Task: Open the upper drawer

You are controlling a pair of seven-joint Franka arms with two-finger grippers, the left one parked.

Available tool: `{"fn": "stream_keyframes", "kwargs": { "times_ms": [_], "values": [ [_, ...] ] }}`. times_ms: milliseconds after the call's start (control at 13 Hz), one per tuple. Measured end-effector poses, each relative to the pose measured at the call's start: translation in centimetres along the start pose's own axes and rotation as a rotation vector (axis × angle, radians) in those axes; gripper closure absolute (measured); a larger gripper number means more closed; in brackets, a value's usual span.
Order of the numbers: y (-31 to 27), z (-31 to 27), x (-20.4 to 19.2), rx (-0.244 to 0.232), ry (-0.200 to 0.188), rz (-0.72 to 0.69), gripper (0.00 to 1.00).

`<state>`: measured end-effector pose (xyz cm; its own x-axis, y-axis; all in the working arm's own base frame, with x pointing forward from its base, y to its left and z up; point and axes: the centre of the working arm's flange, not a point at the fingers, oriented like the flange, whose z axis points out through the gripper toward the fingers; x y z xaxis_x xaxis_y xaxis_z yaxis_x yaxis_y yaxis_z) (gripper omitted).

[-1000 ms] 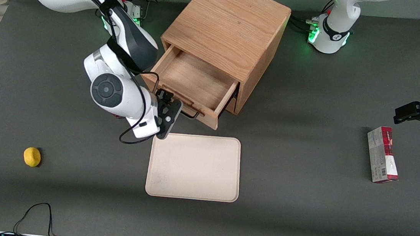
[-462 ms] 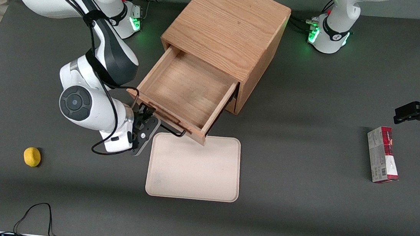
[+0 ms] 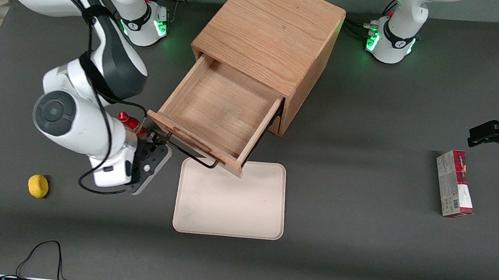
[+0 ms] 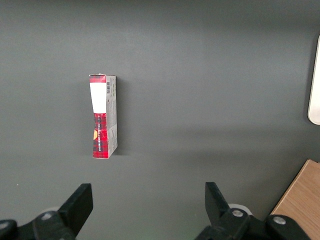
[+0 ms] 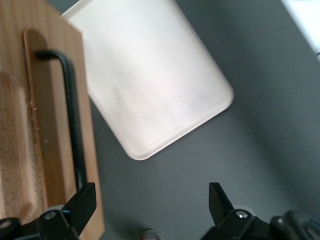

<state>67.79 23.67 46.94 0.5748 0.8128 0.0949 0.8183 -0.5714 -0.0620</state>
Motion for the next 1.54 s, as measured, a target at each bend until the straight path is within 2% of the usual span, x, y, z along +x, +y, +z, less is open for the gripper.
{"fn": "stream_keyframes", "kwargs": {
  "times_ms": [154,231,308,462,538,692,846,1000,1385,1538],
  "values": [
    [2.8,-3.9,-1.2,-0.061,0.051,0.048,0.0],
    [4.3,-5.7,-2.5,-0.076,0.064,0.084,0.0],
    [5.6,-7.1,-4.6,-0.05,0.056,0.145,0.0],
    [8.0,-9.8,-10.0,0.039,0.028,0.336,0.0],
    [8.7,-11.3,-12.6,0.061,0.011,0.427,0.0],
    [8.2,-13.3,-16.6,0.075,-0.039,0.597,0.0],
    [6.3,-14.7,-19.4,0.076,-0.082,0.721,0.0],
    [3.5,-16.3,-22.0,0.043,-0.106,0.794,0.0],
    [-4.8,-18.0,-26.9,-0.018,-0.093,1.019,0.0],
    [-6.0,-17.8,-27.6,-0.026,-0.088,1.043,0.0]
  ]
}}
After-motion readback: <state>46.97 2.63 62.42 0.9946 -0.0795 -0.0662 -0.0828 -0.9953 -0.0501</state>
